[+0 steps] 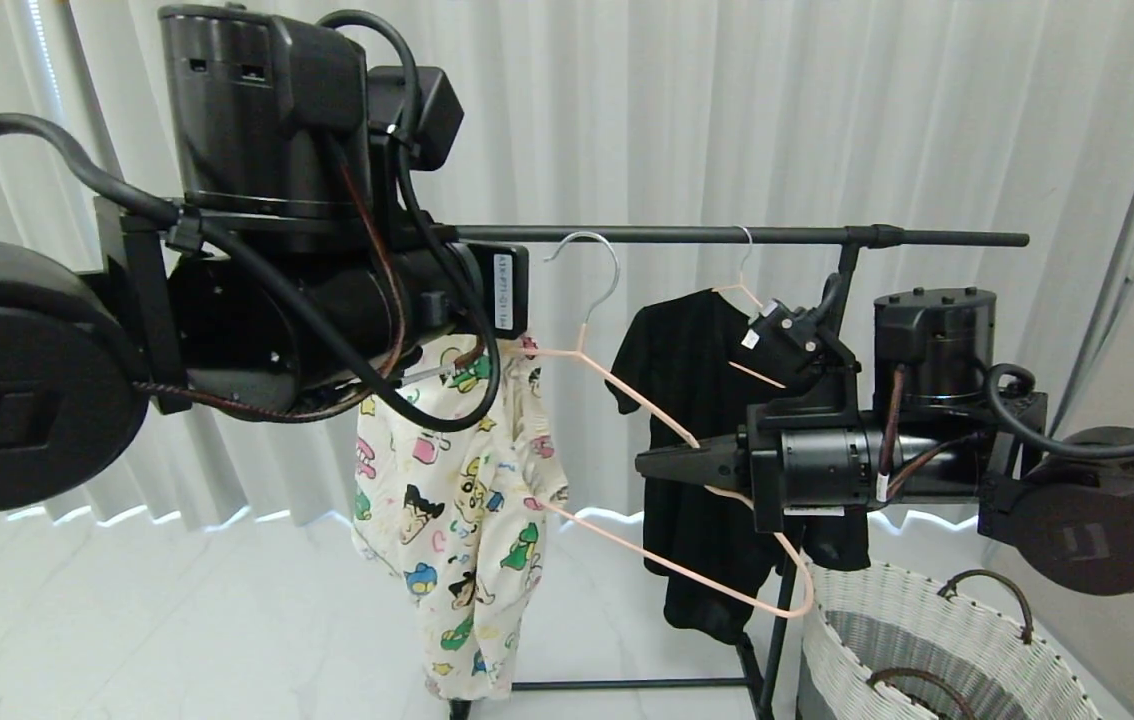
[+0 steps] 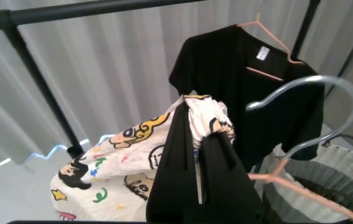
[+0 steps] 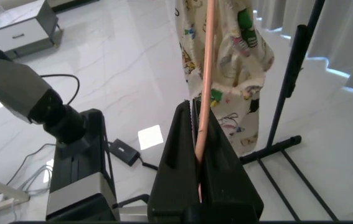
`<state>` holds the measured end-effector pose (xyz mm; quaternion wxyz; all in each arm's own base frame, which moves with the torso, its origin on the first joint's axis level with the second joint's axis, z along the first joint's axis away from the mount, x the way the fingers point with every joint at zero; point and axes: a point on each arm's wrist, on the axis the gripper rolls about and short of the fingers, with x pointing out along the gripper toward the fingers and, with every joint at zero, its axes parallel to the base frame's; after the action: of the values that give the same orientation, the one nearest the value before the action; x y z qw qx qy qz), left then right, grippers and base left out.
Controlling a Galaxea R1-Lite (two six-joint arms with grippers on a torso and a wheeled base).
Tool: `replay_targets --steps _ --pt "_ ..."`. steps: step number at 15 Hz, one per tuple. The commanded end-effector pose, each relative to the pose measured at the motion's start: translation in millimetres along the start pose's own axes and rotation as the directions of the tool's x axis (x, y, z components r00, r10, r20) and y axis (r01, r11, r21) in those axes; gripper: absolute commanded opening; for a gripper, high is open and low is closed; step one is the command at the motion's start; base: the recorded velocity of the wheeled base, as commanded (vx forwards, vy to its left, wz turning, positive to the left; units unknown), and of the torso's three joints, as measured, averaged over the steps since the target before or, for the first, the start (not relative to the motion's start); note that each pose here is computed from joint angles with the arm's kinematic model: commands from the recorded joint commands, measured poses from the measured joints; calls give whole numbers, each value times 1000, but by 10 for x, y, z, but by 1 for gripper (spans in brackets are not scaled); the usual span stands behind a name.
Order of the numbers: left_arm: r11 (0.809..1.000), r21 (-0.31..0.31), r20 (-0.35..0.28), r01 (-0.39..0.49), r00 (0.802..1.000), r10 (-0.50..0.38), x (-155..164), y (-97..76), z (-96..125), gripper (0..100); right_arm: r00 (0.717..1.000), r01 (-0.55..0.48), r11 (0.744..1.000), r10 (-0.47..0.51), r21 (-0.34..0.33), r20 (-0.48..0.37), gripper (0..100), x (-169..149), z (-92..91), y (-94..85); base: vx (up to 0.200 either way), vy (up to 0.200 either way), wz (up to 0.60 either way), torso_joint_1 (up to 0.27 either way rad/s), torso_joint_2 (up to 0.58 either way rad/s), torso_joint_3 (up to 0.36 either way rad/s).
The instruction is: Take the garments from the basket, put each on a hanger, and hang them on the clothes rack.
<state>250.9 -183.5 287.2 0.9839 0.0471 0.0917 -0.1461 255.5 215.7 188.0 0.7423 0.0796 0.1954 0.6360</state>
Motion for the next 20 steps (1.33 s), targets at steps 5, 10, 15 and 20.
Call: replay_targets --steps 5,10,15,20 --pt "999 20 -18 33 999 -33 117 -201 -42 0 1000 10 1000 -9 -23 23 0 -13 72 70 0 0 0 0 0 0" --pt "999 34 -26 11 1000 -10 96 -289 -77 0 997 26 998 -22 -52 74 0 -27 140 93 0 0 0 0 0 0" --pt "999 33 -28 5 1000 -4 91 -280 -89 100 985 81 994 -69 -72 157 0 -66 220 130 0 0 0 0 0 0" --pt "997 58 -74 -58 995 62 -15 -197 -265 100 969 127 986 -99 -110 226 0 -223 282 252 0 0 0 0 0 0"
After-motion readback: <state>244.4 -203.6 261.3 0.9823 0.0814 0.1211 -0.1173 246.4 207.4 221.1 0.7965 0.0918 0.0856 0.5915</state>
